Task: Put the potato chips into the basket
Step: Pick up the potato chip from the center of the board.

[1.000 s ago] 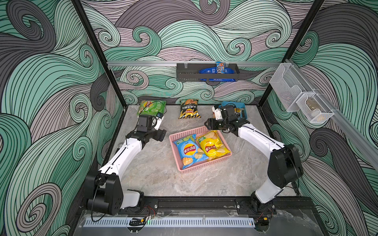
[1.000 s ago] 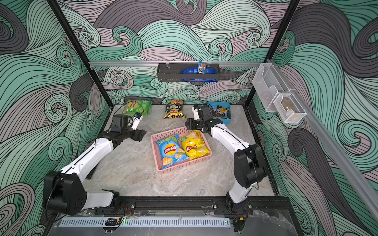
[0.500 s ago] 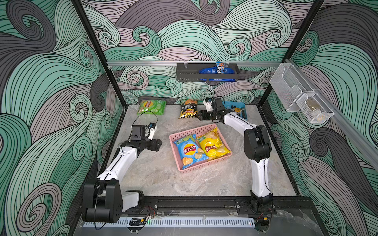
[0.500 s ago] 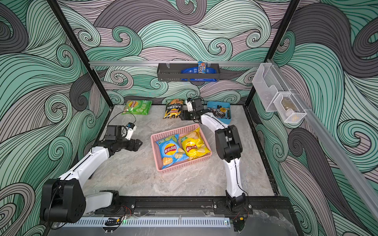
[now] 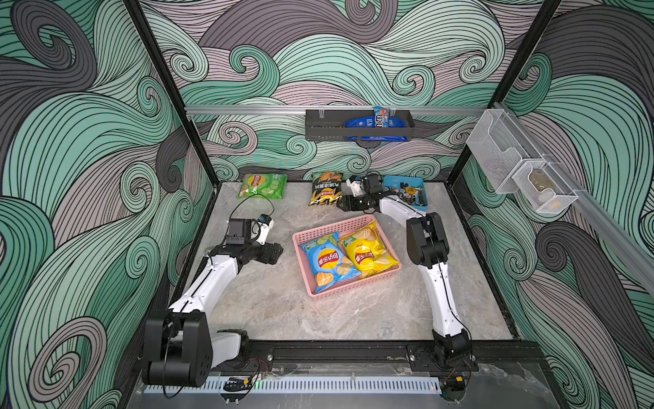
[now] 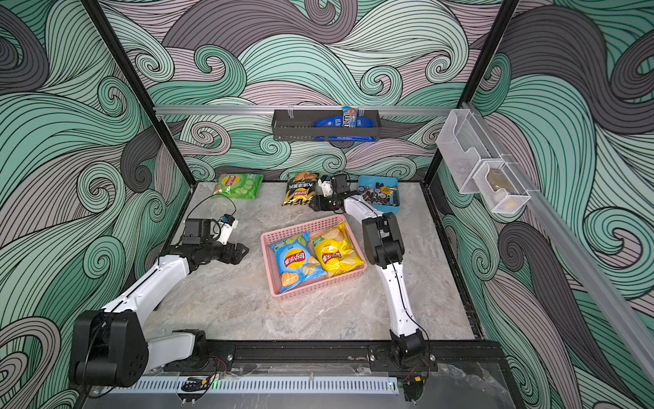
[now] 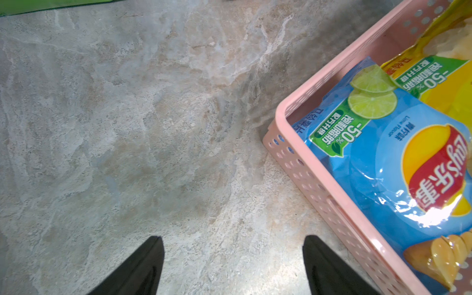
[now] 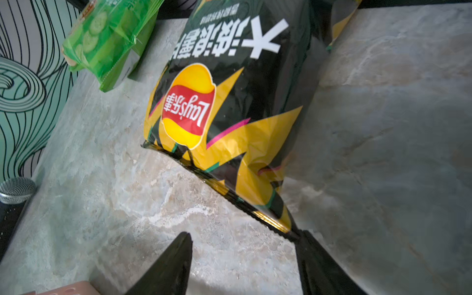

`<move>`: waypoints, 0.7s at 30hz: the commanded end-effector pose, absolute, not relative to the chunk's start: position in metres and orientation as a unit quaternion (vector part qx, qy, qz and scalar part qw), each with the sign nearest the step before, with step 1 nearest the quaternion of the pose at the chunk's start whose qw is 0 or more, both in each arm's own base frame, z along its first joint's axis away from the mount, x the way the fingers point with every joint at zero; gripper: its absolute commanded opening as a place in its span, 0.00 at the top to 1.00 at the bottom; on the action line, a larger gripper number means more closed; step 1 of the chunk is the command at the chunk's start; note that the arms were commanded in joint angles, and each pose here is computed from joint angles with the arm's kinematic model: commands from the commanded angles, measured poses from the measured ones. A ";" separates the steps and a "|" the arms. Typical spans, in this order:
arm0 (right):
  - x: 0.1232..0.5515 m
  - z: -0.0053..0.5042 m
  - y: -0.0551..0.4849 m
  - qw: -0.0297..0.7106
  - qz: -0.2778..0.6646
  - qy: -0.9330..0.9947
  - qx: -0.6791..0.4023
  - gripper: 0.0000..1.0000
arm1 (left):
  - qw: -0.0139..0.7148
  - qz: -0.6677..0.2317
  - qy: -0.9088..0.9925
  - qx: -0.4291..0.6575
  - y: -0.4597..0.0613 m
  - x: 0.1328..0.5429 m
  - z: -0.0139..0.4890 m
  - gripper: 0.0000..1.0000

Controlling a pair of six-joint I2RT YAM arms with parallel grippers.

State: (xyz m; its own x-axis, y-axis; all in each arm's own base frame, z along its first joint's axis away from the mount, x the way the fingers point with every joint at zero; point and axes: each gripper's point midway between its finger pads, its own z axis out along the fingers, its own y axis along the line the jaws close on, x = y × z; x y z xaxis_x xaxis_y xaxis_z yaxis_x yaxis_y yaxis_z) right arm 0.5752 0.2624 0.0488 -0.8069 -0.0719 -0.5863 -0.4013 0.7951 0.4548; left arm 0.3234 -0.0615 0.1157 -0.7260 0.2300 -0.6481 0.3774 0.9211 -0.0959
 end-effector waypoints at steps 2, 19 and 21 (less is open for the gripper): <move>0.580 0.061 0.271 0.289 0.314 0.891 -0.152 0.48 | 0.330 -0.122 0.920 0.172 -0.064 0.322 0.117 0.13; 0.550 0.176 0.295 0.357 0.329 0.849 -0.208 1.00 | 0.351 -0.114 0.913 0.172 -0.063 0.324 0.131 0.16; 0.541 0.192 0.298 0.363 0.333 0.845 -0.211 1.00 | 0.356 -0.111 0.912 0.171 -0.062 0.325 0.133 0.17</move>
